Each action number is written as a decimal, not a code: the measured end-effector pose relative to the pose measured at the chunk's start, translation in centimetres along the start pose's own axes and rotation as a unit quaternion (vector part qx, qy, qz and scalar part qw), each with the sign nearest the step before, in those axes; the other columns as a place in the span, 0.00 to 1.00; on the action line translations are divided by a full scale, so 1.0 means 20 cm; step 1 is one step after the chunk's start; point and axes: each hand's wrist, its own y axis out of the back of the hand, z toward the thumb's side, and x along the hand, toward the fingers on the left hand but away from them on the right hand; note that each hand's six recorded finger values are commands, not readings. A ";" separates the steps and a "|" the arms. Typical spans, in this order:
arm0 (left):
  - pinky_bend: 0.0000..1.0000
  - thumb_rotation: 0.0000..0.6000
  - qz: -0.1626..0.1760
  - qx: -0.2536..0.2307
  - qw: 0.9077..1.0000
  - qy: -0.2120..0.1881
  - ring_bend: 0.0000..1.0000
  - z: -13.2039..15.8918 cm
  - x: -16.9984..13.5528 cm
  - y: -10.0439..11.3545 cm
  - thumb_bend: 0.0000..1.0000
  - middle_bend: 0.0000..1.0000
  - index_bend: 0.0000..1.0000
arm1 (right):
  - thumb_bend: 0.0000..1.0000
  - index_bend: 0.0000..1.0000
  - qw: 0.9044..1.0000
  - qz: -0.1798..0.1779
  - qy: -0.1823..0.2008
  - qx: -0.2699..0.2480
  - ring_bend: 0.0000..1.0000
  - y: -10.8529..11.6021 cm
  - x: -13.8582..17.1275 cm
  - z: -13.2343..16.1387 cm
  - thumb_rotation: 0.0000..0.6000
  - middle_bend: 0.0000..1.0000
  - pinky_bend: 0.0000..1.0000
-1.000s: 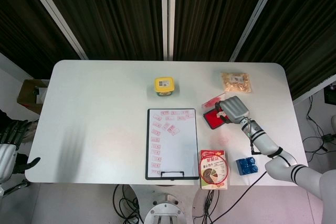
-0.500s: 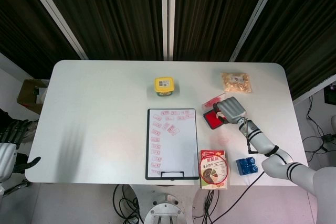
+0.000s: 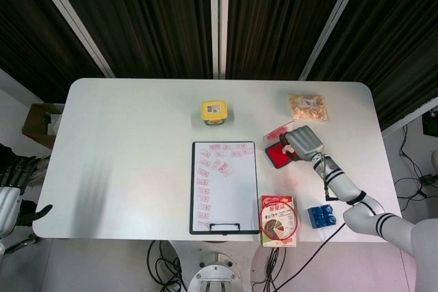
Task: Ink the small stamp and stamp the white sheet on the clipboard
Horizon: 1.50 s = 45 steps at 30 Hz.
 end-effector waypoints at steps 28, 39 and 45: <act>0.16 1.00 0.009 -0.007 1.000 0.005 0.07 -0.03 -0.06 0.03 0.00 0.09 0.10 | 0.53 1.00 0.996 -0.066 0.064 -0.016 0.93 0.21 0.04 0.65 1.00 0.88 1.00; 0.16 1.00 0.008 -0.012 1.000 0.007 0.07 -0.06 -0.06 0.03 0.00 0.09 0.10 | 0.54 1.00 0.999 -0.017 0.021 -0.043 0.93 0.14 -0.12 0.88 1.00 0.88 1.00; 0.16 1.00 0.008 -0.013 1.000 0.008 0.07 -0.07 -0.06 0.03 0.00 0.09 0.10 | 0.54 1.00 1.000 -0.001 0.004 -0.031 0.93 0.10 -0.19 0.92 1.00 0.88 1.00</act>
